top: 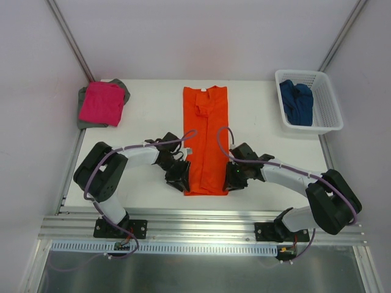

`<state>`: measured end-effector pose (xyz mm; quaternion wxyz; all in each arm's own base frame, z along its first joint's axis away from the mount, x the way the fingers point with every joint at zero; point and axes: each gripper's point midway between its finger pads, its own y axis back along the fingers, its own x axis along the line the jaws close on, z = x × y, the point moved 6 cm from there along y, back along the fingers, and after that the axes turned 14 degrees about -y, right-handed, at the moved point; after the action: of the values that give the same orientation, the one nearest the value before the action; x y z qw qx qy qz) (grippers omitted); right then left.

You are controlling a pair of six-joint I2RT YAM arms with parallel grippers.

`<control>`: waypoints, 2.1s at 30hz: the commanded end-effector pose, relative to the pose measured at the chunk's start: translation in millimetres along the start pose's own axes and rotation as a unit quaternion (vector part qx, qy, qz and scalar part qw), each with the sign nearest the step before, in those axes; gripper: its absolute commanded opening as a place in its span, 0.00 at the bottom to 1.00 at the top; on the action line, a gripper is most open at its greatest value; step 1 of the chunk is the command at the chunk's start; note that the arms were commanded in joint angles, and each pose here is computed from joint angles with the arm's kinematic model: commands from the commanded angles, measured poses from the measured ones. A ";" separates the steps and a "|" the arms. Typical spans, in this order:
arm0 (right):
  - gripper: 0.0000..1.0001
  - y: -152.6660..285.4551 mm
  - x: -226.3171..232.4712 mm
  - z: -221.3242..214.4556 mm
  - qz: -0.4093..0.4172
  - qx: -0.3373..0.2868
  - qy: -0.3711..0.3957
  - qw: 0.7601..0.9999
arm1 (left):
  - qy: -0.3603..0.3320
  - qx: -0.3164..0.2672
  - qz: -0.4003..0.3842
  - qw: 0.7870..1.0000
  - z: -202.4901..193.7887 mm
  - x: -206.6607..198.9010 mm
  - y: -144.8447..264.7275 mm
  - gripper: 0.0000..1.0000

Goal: Fold and stack the t-shirts
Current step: Fold the tshirt

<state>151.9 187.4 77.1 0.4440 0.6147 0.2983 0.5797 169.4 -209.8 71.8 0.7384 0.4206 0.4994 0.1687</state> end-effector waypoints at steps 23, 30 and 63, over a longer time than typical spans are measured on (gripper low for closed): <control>0.01 20.0 29.3 32.8 0.045 -0.050 0.025 0.997 | -0.040 -0.048 -0.009 0.998 13.7 -7.8 36.4 0.00; 0.01 39.2 42.3 51.6 0.072 -0.054 0.023 0.996 | -0.050 -0.056 -0.011 0.997 10.7 -8.5 51.5 0.00; 0.00 73.1 47.9 41.7 0.104 -0.074 0.077 0.989 | -0.152 -0.090 -0.005 0.984 37.9 -39.7 75.2 0.00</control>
<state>165.2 181.6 145.7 0.4028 0.5808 0.2524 0.6608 184.3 -205.5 153.3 0.8320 0.3735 0.3838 0.1447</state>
